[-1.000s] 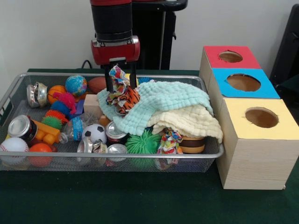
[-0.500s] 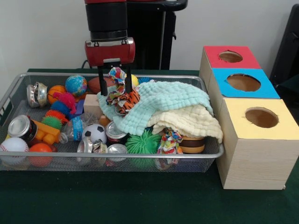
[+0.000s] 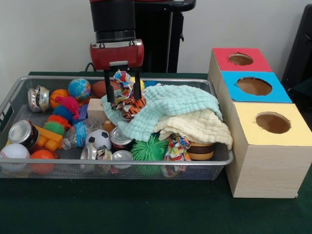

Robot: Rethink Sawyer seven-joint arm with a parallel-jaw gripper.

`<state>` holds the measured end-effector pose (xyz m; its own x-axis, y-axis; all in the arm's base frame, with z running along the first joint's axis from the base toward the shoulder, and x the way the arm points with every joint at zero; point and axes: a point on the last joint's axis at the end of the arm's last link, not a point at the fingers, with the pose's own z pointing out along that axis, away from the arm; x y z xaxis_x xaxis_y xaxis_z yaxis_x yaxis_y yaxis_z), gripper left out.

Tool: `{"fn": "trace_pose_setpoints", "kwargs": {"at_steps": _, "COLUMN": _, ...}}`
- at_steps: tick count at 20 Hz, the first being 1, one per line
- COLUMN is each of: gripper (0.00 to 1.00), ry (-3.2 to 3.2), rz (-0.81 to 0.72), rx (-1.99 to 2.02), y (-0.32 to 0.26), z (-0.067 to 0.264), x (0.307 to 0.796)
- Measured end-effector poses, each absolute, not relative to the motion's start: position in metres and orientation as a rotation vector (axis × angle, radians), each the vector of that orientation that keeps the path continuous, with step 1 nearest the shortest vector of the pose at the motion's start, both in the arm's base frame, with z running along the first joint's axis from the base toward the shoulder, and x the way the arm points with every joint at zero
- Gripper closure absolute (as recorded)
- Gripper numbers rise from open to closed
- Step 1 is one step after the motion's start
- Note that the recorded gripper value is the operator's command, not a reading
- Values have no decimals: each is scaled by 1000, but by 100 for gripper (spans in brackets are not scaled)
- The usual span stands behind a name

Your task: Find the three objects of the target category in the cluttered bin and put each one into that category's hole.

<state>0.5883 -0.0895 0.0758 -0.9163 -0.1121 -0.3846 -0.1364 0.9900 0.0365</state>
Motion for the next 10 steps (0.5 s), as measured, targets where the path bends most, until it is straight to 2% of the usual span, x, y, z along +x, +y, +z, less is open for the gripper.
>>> {"fn": "trace_pose_setpoints", "kwargs": {"at_steps": 10, "gripper": 0, "ry": 2771, "rz": 165, "rx": -30, "y": -85, "z": 73, "x": 592}}
